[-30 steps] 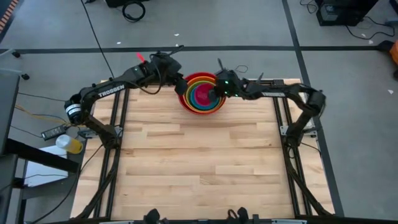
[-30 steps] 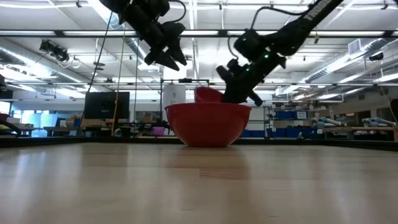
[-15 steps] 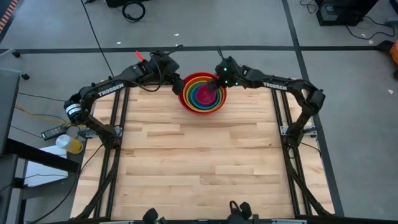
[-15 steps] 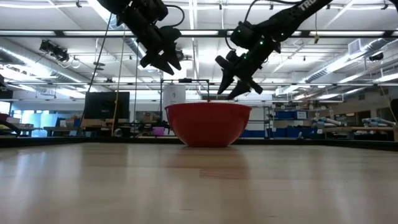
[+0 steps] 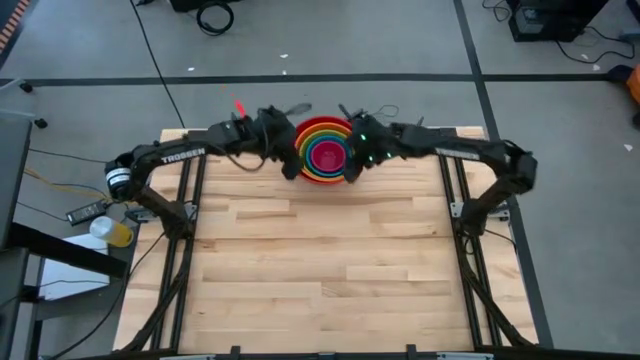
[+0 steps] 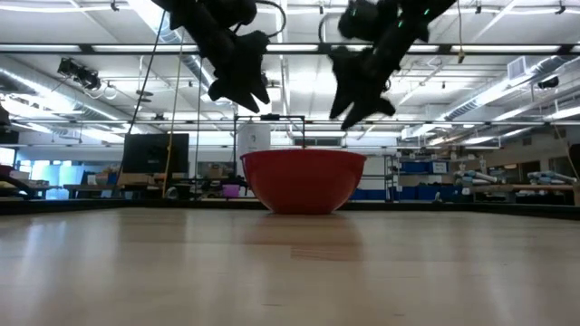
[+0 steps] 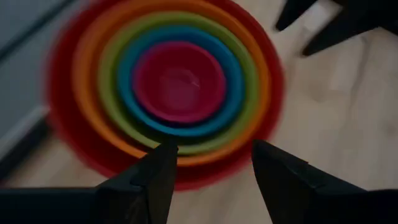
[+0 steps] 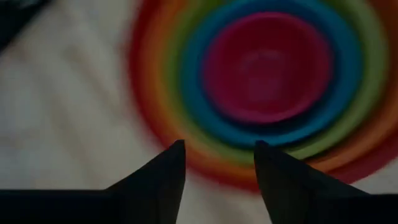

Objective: Nest bowls inside each other
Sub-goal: Return to Home Position

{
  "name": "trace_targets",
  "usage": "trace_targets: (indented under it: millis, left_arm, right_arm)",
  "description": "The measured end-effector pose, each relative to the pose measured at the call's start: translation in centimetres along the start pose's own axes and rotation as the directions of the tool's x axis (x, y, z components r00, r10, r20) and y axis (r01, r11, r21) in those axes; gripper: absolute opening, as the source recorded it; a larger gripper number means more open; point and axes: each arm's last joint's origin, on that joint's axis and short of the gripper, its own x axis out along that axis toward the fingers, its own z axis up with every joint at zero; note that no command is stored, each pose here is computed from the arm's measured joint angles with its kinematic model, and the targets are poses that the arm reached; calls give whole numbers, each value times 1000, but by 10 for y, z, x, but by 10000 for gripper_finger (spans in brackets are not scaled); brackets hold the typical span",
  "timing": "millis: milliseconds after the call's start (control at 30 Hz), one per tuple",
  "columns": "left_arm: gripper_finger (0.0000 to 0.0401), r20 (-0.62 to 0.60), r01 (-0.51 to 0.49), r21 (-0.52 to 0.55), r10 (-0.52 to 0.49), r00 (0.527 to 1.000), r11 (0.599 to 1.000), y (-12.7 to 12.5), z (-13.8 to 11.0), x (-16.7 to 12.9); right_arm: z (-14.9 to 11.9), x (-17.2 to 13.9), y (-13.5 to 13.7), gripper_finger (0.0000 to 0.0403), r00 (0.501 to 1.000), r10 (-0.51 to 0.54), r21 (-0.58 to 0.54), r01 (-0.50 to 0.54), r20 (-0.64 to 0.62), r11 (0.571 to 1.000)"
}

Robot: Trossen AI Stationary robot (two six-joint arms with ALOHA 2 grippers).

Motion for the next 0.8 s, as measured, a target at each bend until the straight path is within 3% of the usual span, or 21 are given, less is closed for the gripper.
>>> trace_targets:
  millis: [167, 367, 533, 633, 733, 800]
  left_arm:
    - [203, 71, 207, -78, -202, 977, 975, -40, -25, 20]
    - [157, 270, 441, -94, -403, 874, 893, -87, -54, 11]
    - [93, 314, 378, -83, -336, 888, 922, -93, -64, -43]
    - [42, 396, 353, -26, -315, 862, 935, -80, -65, -86]
    - [8, 431, 320, 87, -325, 842, 943, -68, -75, -120]
    - [6, 456, 329, 122, -348, 819, 936, -62, -89, -131]
  right_arm:
    - [-32, -36, 39, 160, 993, 97, -59, -93, 69, 994]
    - [-94, -50, 68, 95, 936, 333, -110, -321, 115, 941]
    - [-120, -93, 78, 14, 777, 561, -246, -506, 286, 827]
    - [-127, -125, 71, 14, 708, 603, -348, -497, 368, 795]
    - [-135, -148, 59, 14, 674, 629, -468, -444, 387, 764]
    - [-144, -155, 49, 9, 702, 618, -497, -419, 353, 760]
